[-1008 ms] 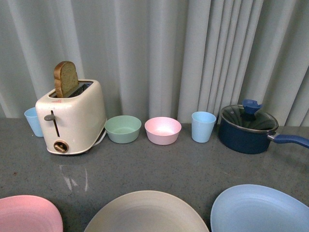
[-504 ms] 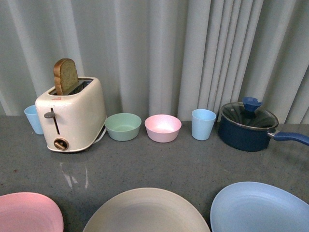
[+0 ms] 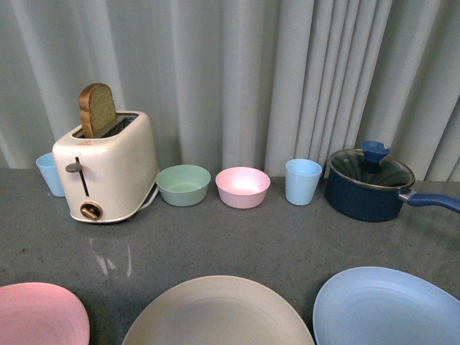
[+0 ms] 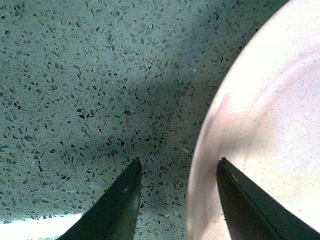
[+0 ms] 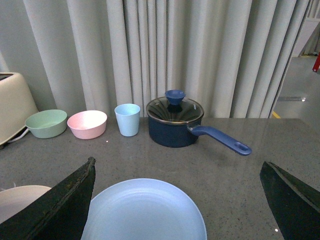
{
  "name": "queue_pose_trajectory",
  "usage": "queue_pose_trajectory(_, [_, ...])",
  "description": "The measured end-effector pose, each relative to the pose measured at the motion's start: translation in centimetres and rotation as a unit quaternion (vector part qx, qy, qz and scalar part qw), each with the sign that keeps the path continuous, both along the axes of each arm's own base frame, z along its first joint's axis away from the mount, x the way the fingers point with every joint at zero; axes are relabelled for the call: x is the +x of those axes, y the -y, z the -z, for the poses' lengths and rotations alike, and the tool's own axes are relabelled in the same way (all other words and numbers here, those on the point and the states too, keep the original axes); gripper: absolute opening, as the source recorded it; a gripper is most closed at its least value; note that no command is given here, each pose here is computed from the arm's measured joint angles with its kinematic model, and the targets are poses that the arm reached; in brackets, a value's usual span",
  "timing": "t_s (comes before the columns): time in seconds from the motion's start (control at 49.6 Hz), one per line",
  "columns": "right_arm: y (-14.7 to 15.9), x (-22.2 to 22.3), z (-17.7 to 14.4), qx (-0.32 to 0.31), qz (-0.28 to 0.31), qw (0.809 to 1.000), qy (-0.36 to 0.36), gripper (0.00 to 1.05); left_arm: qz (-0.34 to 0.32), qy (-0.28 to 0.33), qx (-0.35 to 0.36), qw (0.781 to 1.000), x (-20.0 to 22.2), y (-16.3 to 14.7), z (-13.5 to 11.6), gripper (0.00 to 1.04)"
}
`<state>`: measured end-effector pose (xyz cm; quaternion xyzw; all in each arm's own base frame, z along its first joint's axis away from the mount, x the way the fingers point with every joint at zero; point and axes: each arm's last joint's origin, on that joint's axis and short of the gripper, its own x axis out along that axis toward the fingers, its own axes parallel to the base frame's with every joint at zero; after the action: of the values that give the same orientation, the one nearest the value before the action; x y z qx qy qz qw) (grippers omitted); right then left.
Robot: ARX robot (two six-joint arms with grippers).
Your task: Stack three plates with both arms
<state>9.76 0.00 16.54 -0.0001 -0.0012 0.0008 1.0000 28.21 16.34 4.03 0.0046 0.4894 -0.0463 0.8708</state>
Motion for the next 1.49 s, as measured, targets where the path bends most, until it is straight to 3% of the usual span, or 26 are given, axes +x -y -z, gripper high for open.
queue_pose_trajectory(0.222, [0.0,0.0,0.0,0.000,0.000,1.000,0.000,0.97,-0.010,0.004,-0.032,0.999,0.2,-0.4,-0.5,0.06])
queue_pose_trajectory(0.504, [0.0,0.0,0.0,0.000,0.000,1.000,0.000,0.97,-0.039,0.006,-0.075,0.996,0.3,-1.7,-2.2,0.04])
queue_pose_trajectory(0.746, [0.0,0.0,0.0,0.000,0.000,1.000,0.000,0.97,-0.074,0.047,-0.098,0.991,1.0,-4.6,-7.3,0.04])
queue_pose_trajectory(0.928, [0.0,0.0,0.0,0.000,0.000,1.000,0.000,0.97,-0.069,0.068,-0.116,0.988,1.0,-4.4,-10.0,0.04])
queue_pose_trajectory(1.109, [0.0,0.0,0.0,0.000,0.000,1.000,0.000,0.97,-0.020,0.076,-0.134,0.988,0.7,0.5,-11.3,0.04])
queue_pose_trajectory(1.371, [0.0,0.0,0.0,0.000,0.000,1.000,0.000,0.97,0.075,0.056,-0.153,0.984,0.5,10.7,-9.8,0.04])
queue_pose_trajectory(1.492, [0.0,0.0,0.0,0.000,0.000,1.000,0.000,0.97,0.094,0.047,-0.157,0.982,0.7,14.1,-9.3,0.04])
